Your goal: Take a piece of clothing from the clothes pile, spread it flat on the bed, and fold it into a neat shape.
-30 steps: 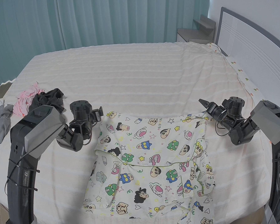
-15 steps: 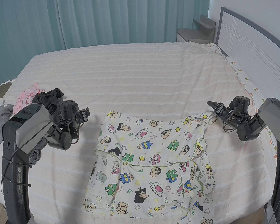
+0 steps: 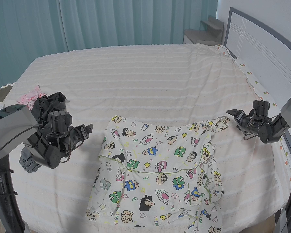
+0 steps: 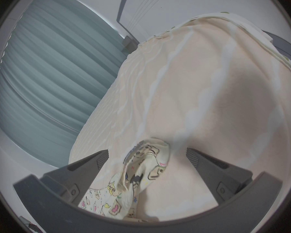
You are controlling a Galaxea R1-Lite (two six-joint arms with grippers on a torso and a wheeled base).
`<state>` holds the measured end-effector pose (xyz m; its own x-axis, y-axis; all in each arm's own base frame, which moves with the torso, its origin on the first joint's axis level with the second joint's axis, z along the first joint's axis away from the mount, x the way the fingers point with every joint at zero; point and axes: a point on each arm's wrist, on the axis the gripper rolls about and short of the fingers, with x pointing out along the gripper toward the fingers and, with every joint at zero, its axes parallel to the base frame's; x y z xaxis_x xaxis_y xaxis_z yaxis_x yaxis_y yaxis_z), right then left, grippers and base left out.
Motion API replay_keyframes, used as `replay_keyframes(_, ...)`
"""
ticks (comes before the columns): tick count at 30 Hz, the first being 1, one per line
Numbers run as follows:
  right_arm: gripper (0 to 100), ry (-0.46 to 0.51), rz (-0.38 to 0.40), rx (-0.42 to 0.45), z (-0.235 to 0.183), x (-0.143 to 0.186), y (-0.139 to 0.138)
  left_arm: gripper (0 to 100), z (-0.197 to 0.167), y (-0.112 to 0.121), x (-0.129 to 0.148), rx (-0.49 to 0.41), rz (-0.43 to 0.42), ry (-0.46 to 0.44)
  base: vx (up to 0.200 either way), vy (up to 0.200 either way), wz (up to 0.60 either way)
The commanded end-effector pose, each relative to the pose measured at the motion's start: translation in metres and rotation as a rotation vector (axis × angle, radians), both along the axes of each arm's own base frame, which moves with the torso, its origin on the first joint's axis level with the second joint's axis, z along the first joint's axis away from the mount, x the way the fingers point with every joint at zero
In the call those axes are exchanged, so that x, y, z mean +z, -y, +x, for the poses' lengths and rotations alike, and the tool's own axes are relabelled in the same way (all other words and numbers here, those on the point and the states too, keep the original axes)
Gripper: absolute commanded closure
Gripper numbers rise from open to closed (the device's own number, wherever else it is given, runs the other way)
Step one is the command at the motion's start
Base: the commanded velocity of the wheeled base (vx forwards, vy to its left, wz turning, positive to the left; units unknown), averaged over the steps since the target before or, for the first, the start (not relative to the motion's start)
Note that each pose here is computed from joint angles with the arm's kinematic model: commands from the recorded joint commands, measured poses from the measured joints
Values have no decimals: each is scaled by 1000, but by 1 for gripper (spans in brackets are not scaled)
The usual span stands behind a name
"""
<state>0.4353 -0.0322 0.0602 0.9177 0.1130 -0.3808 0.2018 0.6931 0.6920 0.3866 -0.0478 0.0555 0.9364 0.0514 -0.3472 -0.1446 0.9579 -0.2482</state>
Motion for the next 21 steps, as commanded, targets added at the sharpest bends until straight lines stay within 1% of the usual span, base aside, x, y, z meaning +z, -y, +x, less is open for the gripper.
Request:
replay_keyframes(1, 0, -49, 92, 17, -54, 21, 25, 0, -79, 27, 36, -142, -172, -25, 0, 0, 0)
replay_keyframes(2, 0, -77, 111, 55, -67, 17, 25, 0, -92, 30, 37, -160, -209, -43, 0, 0, 0)
replay_keyframes(4, 0, -77, 111, 55, -67, 17, 25, 0, -92, 30, 37, -160, -209, -43, 0, 0, 0)
replay_keyframes(5, 0, -106, 127, 179, -95, 10, 25, 0, -128, 33, 38, -211, -284, -93, 0, 0, 0)
replay_keyframes(6, 0, -106, 127, 179, -95, 10, 25, 0, -128, 33, 38, -211, -284, -93, 0, 0, 0)
replay_keyframes(7, 0, -112, 127, 246, -107, 5, 23, 0, -144, 31, 40, -236, -315, -107, 0, 0, 0)
replay_keyframes(8, 0, -112, 127, 246, -107, 5, 23, 0, -144, 31, 40, -236, -315, -107, 0, 0, 0)
replay_keyframes(9, 0, -99, 114, 383, -124, -8, 18, 0, -171, 24, 44, -250, -403, -129, 0, 0, 0)
replay_keyframes(10, 0, -98, 111, 413, -126, -14, 15, 0, -179, 21, 46, -249, -441, -134, 0, 0, 0)
replay_keyframes(11, 0, -98, 111, 413, -126, -14, 15, 0, -179, 21, 46, -249, -441, -134, 0, 0, 0)
replay_keyframes(13, 0, -125, 114, 446, -126, -35, 13, 0, -198, 15, 51, -246, -533, -135, 0, 0, 0)
replay_keyframes(15, 0, -131, 113, 459, -123, -45, 11, 0, -208, 12, 54, -249, -575, -128, 0, 0, 0)
replay_keyframes(20, 0, -115, 103, 501, -117, -49, -2, 0, -216, 3, 58, -226, -591, -95, 0, 0, 0)
replay_keyframes(21, 0, -107, 103, 544, -114, -48, -13, 0, -219, -3, 59, -202, -597, -79, 0, 0, 0)
